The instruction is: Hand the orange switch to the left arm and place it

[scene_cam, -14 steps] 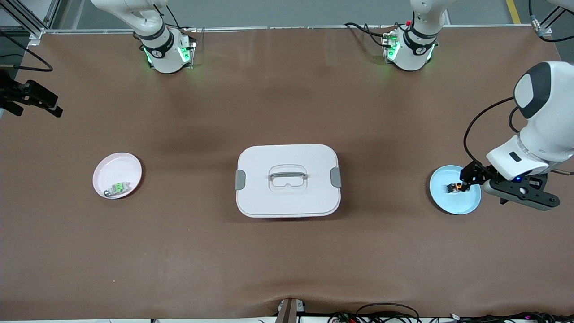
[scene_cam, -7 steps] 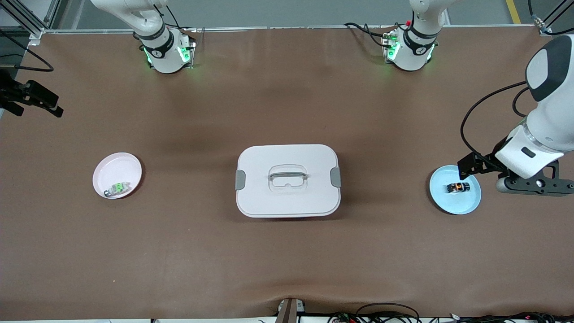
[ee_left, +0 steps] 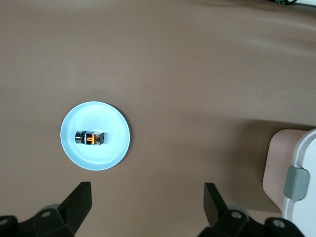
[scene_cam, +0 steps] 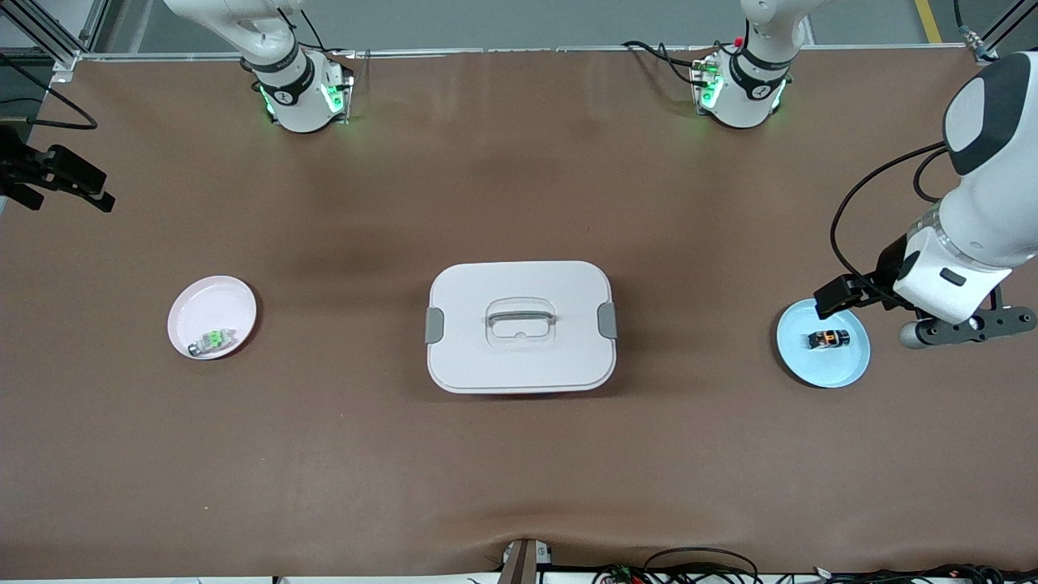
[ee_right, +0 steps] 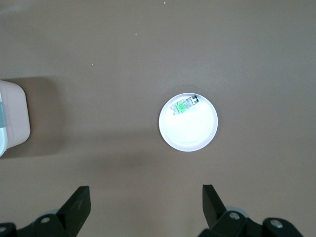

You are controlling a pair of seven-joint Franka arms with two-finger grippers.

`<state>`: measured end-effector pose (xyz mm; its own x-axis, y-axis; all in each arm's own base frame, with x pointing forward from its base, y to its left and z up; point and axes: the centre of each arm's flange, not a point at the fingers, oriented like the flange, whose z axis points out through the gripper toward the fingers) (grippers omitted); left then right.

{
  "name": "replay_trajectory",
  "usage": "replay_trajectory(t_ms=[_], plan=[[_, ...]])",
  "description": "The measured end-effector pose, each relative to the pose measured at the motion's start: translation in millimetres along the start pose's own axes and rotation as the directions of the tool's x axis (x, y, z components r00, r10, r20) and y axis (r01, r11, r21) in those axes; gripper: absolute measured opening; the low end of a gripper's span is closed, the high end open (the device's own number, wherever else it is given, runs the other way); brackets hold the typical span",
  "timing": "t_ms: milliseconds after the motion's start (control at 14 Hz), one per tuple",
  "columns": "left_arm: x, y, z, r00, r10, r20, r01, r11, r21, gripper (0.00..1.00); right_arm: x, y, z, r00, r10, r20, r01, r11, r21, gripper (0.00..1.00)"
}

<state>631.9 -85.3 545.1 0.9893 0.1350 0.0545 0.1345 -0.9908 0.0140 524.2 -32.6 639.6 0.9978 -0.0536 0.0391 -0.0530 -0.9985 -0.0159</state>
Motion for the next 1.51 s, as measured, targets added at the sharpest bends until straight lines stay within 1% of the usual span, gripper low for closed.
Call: replay_trajectory(t_ms=[143, 215, 358, 573, 645, 788, 1003, 1290, 1505], plan=[[0.7, -1.5, -2.7, 1.000, 0.013, -0.003, -0.013, 1.000, 0.000, 1.00, 0.0, 0.0, 0.0, 1.000, 0.000, 0.000, 0.000, 1.000, 0.000, 1.00], [1.4, -2.9, -5.5, 0.999, 0.037, -0.009, -0.037, 0.999, 0.001, 1.00, 0.0, -0.1, 0.0, 1.000, 0.000, 0.000, 0.000, 1.000, 0.000, 1.00], [1.1, -6.8, -12.2, 0.997, 0.069, -0.024, -0.068, 0.997, 0.021, 1.00, 0.0, -0.4, 0.0, 1.000, -0.001, 0.000, 0.001, 1.000, 0.000, 1.00], [-0.5, -12.8, -22.6, 0.997, 0.069, -0.041, -0.067, 0.997, 0.041, 1.00, 0.0, -0.7, 0.0, 1.000, -0.001, 0.000, 0.001, 1.000, 0.000, 1.00], [-4.0, -13.2, -27.8, 0.997, 0.065, -0.036, -0.063, 0.997, 0.049, 1.00, 0.0, -0.8, 0.0, 1.000, -0.001, 0.000, 0.001, 1.000, 0.000, 1.00], [-18.8, -10.1, -43.8, 0.999, 0.047, -0.008, -0.047, 0.997, 0.058, 1.00, 0.0, -0.9, -0.1, 1.000, -0.002, 0.000, 0.002, 1.000, 0.000, 1.00], [-49.1, -3.6, -76.0, 0.999, 0.024, 0.033, -0.026, 0.999, 0.037, 1.00, 0.1, -1.0, -0.1, 1.000, -0.002, 0.000, 0.002, 1.000, 0.000, 1.00], [-85.9, -4.7, -101.0, 0.999, 0.029, 0.027, -0.030, 0.999, 0.040, 1.00, 0.1, -1.0, -0.1, 1.000, -0.002, 0.000, 0.002, 1.000, 0.000, 1.00], [-111.2, -14.8, -112.4, 0.998, 0.064, 0.019, -0.065, 0.997, 0.039, 1.00, 0.1, -1.1, -0.2, 1.000, -0.002, 0.000, 0.002, 1.000, 0.000, 1.00]])
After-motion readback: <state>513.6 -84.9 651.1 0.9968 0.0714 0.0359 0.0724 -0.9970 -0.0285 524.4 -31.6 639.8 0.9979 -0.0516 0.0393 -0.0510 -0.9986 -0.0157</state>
